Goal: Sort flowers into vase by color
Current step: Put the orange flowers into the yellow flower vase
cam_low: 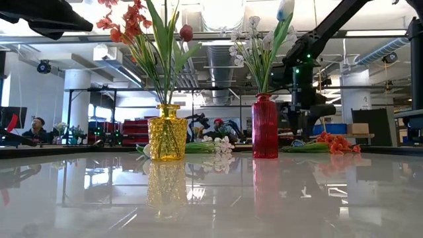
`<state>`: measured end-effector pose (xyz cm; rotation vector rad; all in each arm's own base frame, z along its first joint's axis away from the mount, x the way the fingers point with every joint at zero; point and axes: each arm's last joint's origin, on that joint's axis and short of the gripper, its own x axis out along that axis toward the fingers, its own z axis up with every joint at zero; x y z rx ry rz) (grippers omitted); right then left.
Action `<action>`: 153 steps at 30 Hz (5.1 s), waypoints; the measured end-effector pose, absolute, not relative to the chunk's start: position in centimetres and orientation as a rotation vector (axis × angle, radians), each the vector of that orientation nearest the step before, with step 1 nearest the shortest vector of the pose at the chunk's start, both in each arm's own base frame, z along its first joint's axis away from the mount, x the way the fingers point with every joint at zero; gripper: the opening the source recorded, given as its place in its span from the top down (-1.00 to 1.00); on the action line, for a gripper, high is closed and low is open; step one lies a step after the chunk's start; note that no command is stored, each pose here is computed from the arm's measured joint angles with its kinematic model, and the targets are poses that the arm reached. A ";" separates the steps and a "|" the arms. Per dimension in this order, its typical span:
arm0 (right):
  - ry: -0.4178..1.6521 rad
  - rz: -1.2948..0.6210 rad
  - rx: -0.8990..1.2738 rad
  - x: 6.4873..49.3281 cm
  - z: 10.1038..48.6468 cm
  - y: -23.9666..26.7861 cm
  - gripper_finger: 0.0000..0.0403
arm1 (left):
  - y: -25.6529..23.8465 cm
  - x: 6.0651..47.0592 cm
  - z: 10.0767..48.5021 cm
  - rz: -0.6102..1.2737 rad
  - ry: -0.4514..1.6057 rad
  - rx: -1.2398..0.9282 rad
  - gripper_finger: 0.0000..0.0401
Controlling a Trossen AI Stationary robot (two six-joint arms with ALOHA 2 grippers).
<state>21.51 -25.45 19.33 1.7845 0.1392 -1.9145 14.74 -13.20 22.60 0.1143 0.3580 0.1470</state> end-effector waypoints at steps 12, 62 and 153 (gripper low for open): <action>0.048 -2.018 1.787 21.8 18.2 -25.2 -0.09 | -13.1 14.7 22.4 0.147 0.372 0.142 0.55; 0.532 -1.871 1.307 23.0 13.9 -27.1 -0.09 | -13.1 14.6 22.4 0.150 0.379 0.145 0.55; -0.323 -0.162 0.132 10.3 40.4 -0.3 0.91 | -20.4 23.5 33.5 0.001 0.071 0.286 0.55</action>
